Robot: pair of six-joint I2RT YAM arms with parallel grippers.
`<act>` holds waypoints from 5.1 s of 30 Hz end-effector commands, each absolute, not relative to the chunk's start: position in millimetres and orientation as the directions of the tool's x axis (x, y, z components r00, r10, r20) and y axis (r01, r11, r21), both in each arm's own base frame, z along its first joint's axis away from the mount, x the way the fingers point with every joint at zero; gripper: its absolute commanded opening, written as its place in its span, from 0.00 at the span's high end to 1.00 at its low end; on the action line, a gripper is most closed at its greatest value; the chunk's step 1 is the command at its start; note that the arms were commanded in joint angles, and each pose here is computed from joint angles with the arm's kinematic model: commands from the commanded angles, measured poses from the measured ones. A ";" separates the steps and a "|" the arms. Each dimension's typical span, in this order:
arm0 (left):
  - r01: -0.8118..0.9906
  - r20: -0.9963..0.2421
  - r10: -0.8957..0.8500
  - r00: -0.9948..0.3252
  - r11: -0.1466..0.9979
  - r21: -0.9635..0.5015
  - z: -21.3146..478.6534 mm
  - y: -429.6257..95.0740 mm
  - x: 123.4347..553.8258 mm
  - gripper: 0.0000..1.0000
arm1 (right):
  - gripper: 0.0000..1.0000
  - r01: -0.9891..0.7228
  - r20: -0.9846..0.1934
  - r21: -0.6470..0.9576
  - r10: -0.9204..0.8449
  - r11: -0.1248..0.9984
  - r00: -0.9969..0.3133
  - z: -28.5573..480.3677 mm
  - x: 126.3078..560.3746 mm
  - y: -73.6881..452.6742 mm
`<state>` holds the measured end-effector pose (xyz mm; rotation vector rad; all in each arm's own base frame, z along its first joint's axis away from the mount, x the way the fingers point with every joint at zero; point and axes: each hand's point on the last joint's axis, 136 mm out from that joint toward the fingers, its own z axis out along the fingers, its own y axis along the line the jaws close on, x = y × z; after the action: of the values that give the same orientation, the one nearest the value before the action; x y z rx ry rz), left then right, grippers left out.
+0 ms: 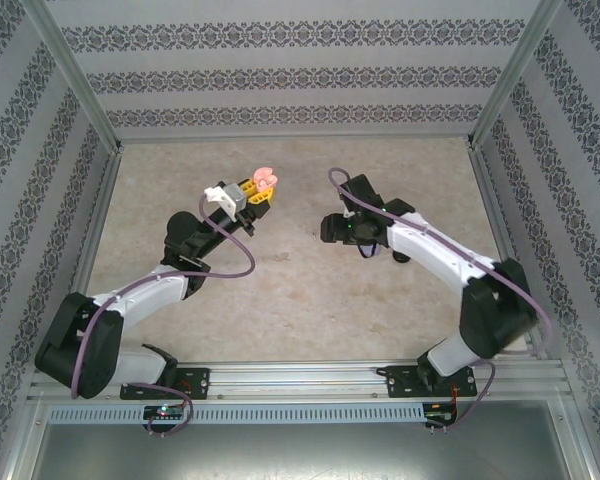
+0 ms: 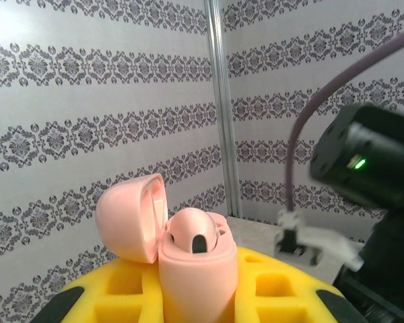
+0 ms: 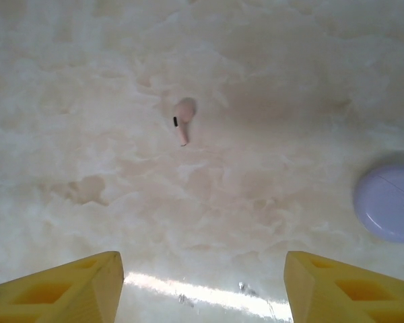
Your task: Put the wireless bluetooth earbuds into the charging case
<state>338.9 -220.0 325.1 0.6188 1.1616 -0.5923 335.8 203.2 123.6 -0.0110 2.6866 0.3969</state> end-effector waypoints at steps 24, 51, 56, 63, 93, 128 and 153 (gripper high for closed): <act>0.752 -0.953 -0.187 0.238 0.657 0.059 316.8 -221.5 358.5 1.00 | 0.32 -0.086 -0.391 0.145 -0.022 0.986 -0.920 90.6 428.6 275.2; 0.733 -0.947 -0.214 0.241 0.679 0.033 314.6 -211.2 364.2 1.00 | 0.33 -0.008 -0.313 0.018 -0.002 1.000 -0.950 44.8 398.9 255.6; 0.735 -0.948 -0.216 0.234 0.678 0.027 310.8 -211.0 364.2 1.00 | 0.33 0.011 -0.311 0.014 0.015 1.000 -0.950 41.7 398.0 251.9; 0.736 -0.948 -0.217 0.233 0.677 0.026 310.0 -211.2 364.2 1.00 | 0.33 0.035 -0.310 -0.001 0.033 0.999 -0.950 39.5 397.7 247.4; 0.738 -0.947 -0.229 0.226 0.675 0.012 305.1 -211.5 365.9 1.00 | 0.54 0.062 -0.286 -0.030 0.051 0.998 -0.957 11.8 408.8 246.3; 0.752 -0.951 -0.223 0.215 0.658 0.016 305.5 -214.4 364.5 1.00 | 0.84 0.081 -0.308 -0.024 0.069 0.996 -0.949 11.8 408.0 218.4; 0.772 -0.903 -0.023 0.430 0.527 0.354 339.8 -255.4 319.9 1.00 | 0.83 -0.211 -0.789 0.467 0.296 0.859 -0.538 335.1 377.8 219.5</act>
<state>331.5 -244.9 327.8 0.7890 1.0833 -0.6553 385.8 210.8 306.6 0.1279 2.1361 0.5440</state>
